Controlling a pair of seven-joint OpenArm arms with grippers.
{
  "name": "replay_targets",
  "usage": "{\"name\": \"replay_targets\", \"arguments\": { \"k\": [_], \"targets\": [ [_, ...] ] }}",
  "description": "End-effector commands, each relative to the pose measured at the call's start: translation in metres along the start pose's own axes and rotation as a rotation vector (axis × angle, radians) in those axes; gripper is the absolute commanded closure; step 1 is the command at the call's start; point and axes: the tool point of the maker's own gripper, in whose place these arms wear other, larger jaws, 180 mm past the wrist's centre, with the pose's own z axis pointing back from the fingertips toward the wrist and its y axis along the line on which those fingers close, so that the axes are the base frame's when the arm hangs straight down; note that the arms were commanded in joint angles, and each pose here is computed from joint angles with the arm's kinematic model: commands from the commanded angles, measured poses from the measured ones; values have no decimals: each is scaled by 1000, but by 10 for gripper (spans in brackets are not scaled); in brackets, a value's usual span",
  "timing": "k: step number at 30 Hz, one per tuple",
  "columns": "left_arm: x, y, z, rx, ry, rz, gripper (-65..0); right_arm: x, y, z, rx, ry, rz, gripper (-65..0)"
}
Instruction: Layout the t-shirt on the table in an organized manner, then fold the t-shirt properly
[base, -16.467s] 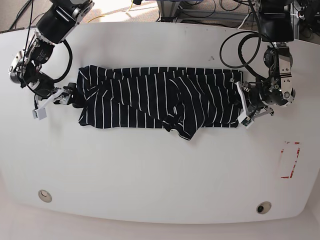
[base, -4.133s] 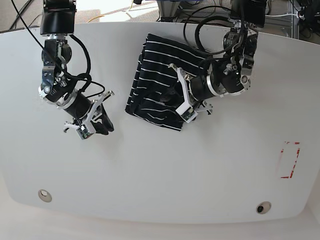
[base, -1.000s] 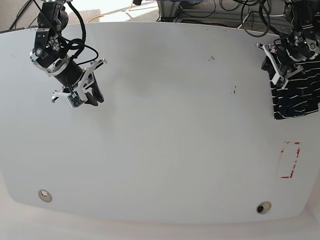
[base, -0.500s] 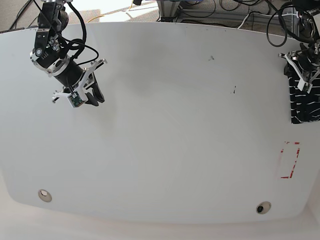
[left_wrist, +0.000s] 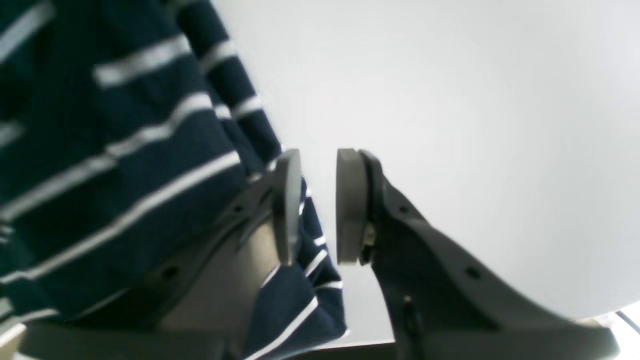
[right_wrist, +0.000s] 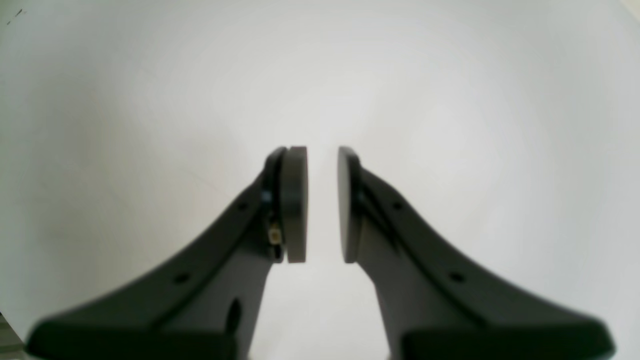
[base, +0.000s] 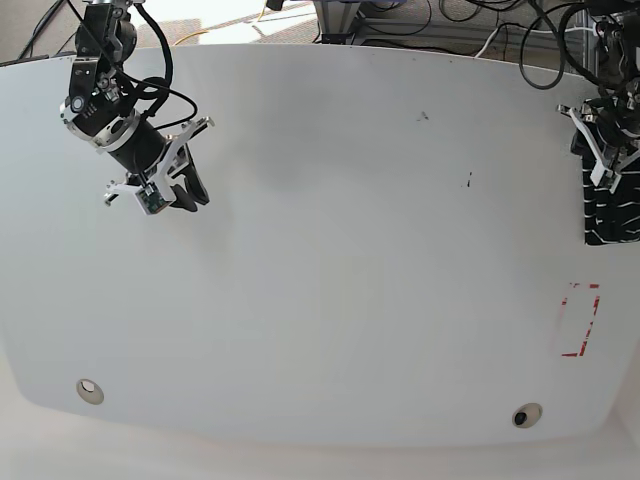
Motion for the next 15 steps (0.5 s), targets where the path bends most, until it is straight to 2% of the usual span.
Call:
{"name": "replay_targets", "arguments": {
  "k": [1,5,15],
  "targets": [
    [29,3,18,43,-94,-34,-111,15,0,2,-1,-56,14,-97],
    [52,-11,28,57,-184,-28,-111,21,11,-7,5,-84,-2,-97],
    [109,-40,18,101,-392,-32,-111,21,11,-43,-119,-130,13,-97]
  ]
}}
